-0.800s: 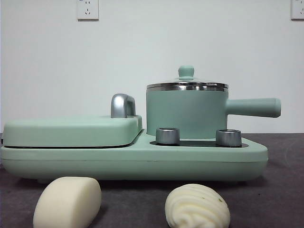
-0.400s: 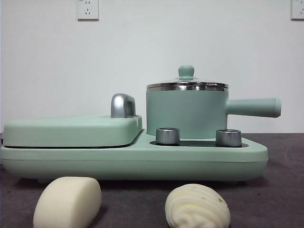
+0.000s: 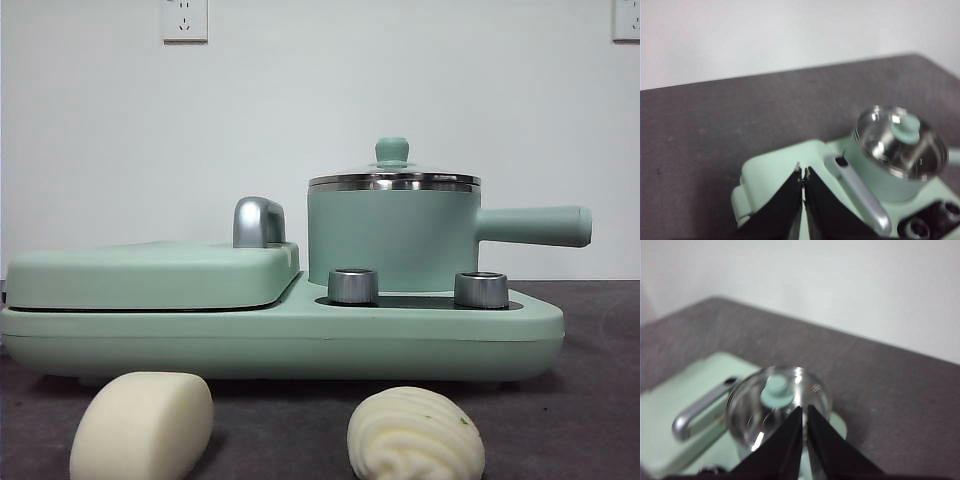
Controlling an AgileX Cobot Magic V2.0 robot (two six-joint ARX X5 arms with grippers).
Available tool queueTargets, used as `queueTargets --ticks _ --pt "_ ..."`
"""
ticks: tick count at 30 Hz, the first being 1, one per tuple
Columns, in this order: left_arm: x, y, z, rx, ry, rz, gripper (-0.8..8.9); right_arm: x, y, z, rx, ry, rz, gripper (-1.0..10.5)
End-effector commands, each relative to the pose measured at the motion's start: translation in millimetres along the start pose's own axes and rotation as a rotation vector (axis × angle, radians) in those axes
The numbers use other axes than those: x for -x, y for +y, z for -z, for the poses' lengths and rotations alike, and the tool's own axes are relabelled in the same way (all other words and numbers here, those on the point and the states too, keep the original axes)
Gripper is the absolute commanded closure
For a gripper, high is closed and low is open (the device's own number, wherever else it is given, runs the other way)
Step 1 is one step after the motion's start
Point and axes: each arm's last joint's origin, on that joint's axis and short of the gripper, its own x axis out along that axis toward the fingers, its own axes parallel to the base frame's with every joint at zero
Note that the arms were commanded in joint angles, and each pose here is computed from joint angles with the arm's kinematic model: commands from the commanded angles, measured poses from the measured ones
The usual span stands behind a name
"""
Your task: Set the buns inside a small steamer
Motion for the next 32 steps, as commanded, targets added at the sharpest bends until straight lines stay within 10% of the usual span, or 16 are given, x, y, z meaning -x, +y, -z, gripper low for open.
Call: queueTargets --ticks 1,8,11,32 --pt "-7 -3 -3 -0.151 0.025 0.045 8.04 -6 6 -2 0.127 0.024 -0.035 9.3" --pt "-24 -12 5 -0.235 0.112 0.124 6.64 -20 18 9 0.311 0.151 -0.099 9.1" --pt "-24 -15 4 -0.244 0.105 0.137 5.73 -20 20 12 0.316 0.178 -0.096 6.7" --pt "-132 -80 11 -0.277 -0.003 0.411 5.66 -18 20 12 0.101 0.19 -0.047 6.1"
